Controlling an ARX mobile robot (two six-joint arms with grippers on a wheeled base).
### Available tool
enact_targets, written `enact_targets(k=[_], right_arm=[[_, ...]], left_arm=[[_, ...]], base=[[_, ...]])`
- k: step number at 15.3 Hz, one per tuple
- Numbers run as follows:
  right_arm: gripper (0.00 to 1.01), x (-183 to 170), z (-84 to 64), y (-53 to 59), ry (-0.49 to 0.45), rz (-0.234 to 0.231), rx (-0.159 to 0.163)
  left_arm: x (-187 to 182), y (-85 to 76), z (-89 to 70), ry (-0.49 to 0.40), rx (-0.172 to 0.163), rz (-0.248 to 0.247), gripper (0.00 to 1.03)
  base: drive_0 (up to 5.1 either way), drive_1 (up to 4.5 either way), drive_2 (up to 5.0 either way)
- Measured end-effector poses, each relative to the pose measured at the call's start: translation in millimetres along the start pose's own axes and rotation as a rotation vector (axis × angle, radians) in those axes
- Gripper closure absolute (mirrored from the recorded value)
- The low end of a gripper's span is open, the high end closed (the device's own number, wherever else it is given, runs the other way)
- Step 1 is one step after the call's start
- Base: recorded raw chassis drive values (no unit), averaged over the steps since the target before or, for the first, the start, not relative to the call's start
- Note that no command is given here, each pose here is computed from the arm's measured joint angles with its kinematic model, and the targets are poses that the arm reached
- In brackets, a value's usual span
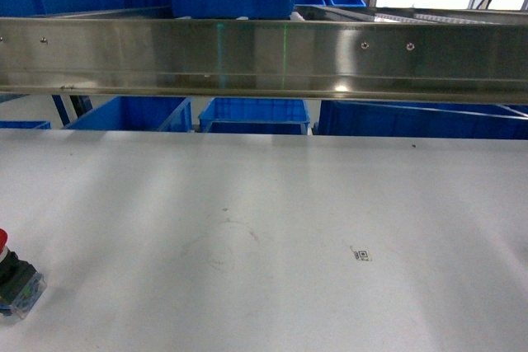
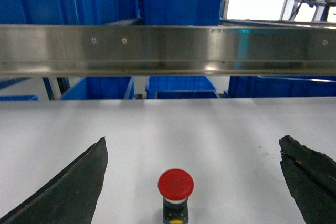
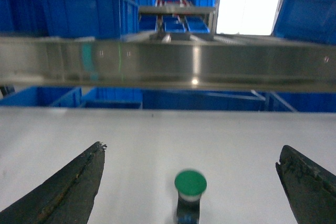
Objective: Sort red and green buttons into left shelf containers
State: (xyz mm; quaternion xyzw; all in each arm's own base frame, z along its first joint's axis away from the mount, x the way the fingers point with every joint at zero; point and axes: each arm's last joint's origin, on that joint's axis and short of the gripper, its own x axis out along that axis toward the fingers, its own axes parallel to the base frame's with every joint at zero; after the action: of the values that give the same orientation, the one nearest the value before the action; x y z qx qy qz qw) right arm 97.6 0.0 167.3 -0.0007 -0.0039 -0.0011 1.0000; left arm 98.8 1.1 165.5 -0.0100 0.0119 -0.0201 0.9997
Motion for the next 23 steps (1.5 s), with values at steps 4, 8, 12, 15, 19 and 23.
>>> enact_targets(k=[4,8,12,15,19,23], right_arm=[[0.03,100.2,45.7,-0.6,-0.083,-0.114,0.014],[0.03,133.1,30.4,-2.6,0.013,-0.134,0.007],[0.03,119.8,4.4,-6.2,0.084,-0.149,0.01],[0.03,118.5,-2.5,-11.0,0.097,-0.163,0.015],[0.03,119.5,-4.1,-15.6,0.078,-0.184,0.029],[0.03,124.5,-28.8,-16.5,0.161,-0.134,0.056]], left_arm=[[89.9,12.7,36.4,0.076,-0.075,-0.101,0.05],[131.6,16.9,16.3,0.226,-0.108,-0.056,0.05],[133.3,16.9,25.3,0.187,-0.108,-0.057,0.05],[133.3,16.9,25.6,0.185,-0.108,-0.058,0.05],[133.3,16.9,25.4,0.186,-0.108,-0.057,0.05],[133.3,16.9,25.4,0.186,-0.108,-0.057,0.05]], base=[[0.0,0.0,0.0],[0.0,0.0,0.0],[0.0,0.0,0.0],[0.0,0.0,0.0],[0.0,0.0,0.0],[0.0,0.0,0.0]])
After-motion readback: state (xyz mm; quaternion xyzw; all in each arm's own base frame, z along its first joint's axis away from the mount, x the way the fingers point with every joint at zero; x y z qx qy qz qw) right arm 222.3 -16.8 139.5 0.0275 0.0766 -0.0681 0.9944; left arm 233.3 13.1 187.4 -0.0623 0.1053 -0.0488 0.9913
